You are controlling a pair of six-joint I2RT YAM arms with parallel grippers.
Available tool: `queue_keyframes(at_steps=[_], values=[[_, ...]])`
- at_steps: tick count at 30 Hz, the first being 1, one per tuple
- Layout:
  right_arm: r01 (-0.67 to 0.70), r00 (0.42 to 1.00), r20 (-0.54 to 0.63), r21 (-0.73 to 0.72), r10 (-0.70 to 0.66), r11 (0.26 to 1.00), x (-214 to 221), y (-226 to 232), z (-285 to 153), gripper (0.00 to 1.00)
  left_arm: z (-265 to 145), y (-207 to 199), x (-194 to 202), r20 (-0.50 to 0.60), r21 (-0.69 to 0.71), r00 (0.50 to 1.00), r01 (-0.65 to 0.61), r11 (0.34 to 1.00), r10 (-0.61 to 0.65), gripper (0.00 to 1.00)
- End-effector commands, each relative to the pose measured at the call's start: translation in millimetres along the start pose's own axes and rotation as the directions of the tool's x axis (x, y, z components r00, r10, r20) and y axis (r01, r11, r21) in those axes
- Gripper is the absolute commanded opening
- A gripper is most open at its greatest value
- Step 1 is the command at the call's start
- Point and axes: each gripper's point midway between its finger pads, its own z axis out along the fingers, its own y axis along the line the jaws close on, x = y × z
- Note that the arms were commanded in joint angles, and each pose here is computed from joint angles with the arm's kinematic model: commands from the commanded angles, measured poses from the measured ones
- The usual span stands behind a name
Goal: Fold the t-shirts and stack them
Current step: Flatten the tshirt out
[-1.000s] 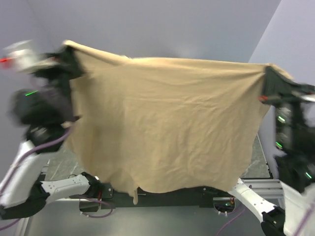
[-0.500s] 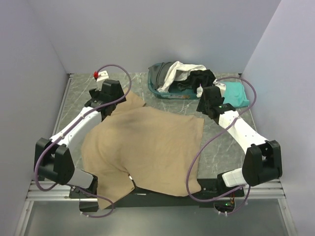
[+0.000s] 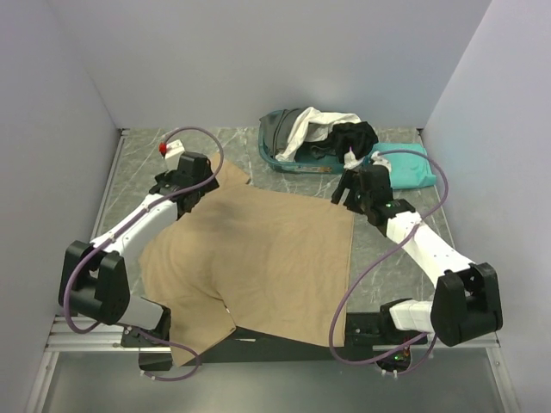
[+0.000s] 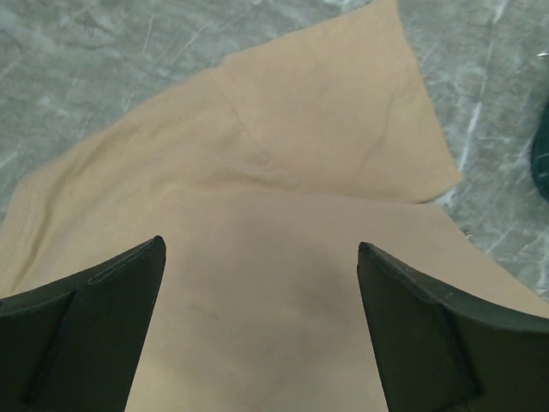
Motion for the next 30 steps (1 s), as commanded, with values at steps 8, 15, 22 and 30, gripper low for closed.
queue_keyframes(at_steps=[8, 15, 22, 30], values=[[0.045, 0.980, -0.187, -0.142, -0.071, 0.989, 61, 43, 22, 0.91, 14, 56, 30, -0.046, -0.081, 0.980, 0.189, 0.979, -0.193, 0.99], [0.107, 0.966, -0.246, 0.075, -0.086, 0.991, 69, 11, 59, 0.91, 20, 85, 51, -0.054, -0.110, 0.962, 0.260, 0.959, -0.267, 0.99], [0.132, 0.963, -0.256, 0.182, -0.083, 0.974, 59, -15, 81, 0.91, 36, 89, 62, -0.103, -0.147, 0.960, 0.243, 0.959, -0.260, 0.99], [0.109, 0.952, -0.303, 0.176, -0.052, 0.978, 50, -28, 103, 0.82, 53, 83, 66, -0.141, -0.166, 0.965, 0.196, 0.966, -0.220, 1.00]])
